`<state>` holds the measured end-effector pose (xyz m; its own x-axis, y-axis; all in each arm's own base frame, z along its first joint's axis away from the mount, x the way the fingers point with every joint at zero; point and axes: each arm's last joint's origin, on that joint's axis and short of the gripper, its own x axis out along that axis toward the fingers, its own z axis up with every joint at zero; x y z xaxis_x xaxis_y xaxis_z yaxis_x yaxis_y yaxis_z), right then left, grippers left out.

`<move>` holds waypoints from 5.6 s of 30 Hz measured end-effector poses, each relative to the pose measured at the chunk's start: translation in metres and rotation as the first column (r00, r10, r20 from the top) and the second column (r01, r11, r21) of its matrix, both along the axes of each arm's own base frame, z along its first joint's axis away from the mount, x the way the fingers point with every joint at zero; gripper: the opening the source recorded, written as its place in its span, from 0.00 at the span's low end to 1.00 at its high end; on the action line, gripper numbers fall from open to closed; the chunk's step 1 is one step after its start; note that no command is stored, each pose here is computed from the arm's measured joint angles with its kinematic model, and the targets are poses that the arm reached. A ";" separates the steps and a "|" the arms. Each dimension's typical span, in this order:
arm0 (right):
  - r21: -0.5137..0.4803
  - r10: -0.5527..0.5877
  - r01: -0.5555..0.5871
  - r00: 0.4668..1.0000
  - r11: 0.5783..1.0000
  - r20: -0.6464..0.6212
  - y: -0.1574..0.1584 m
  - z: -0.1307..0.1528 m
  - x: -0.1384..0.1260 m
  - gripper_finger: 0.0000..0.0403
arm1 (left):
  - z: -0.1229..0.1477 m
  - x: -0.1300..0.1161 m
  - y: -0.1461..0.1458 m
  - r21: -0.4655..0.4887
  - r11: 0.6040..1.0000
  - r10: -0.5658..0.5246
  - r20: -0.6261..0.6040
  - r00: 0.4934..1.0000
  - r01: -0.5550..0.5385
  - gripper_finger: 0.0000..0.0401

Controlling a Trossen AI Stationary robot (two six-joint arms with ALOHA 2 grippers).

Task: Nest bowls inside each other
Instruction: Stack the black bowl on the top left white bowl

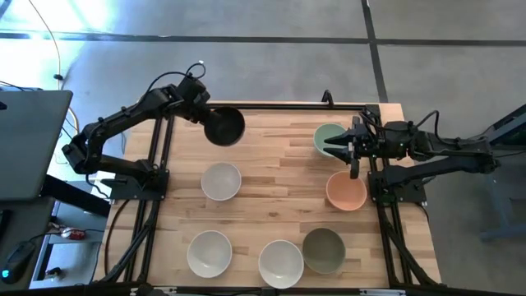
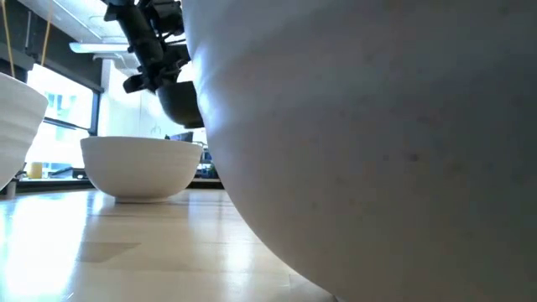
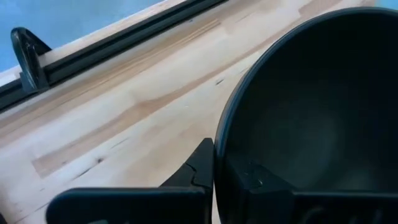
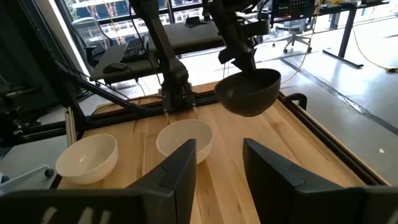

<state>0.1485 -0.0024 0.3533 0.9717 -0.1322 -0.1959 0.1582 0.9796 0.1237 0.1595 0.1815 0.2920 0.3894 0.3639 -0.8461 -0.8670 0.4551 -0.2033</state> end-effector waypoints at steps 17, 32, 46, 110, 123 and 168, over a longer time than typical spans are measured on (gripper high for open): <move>0.043 -0.020 0.020 1.000 0.999 0.018 0.000 0.001 0.000 0.31 | 0.001 0.002 -0.003 -0.014 0.999 -0.034 0.011 0.999 0.034 0.00; 0.050 -0.023 0.022 0.999 0.999 0.026 0.000 0.002 0.000 0.31 | -0.006 0.012 -0.030 -0.130 0.980 -0.164 -0.075 0.984 0.153 0.00; 0.049 -0.024 0.023 0.999 0.999 0.026 0.000 0.002 0.000 0.31 | -0.008 0.032 -0.067 -0.192 0.954 -0.254 -0.107 0.961 0.231 0.00; 0.051 -0.014 0.013 1.000 0.999 0.025 0.000 0.002 0.000 0.31 | -0.071 0.048 -0.120 -0.174 0.949 -0.295 -0.205 0.933 0.261 0.10; 0.070 -0.017 0.015 0.999 0.997 0.028 0.000 0.002 0.000 0.31 | -0.084 0.061 -0.123 -0.203 0.938 -0.326 -0.228 0.917 0.282 0.01; 0.087 0.008 -0.010 1.000 0.996 0.022 0.003 0.001 0.000 0.31 | -0.072 0.060 -0.137 -0.311 0.908 -0.328 -0.111 0.938 0.281 0.39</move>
<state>0.1481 0.0009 0.3544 0.9768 -0.1064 -0.1857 0.1455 0.9665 0.2116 0.2194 0.0441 0.2205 0.2960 -0.0182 -0.9550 -0.7267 0.6446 -0.2375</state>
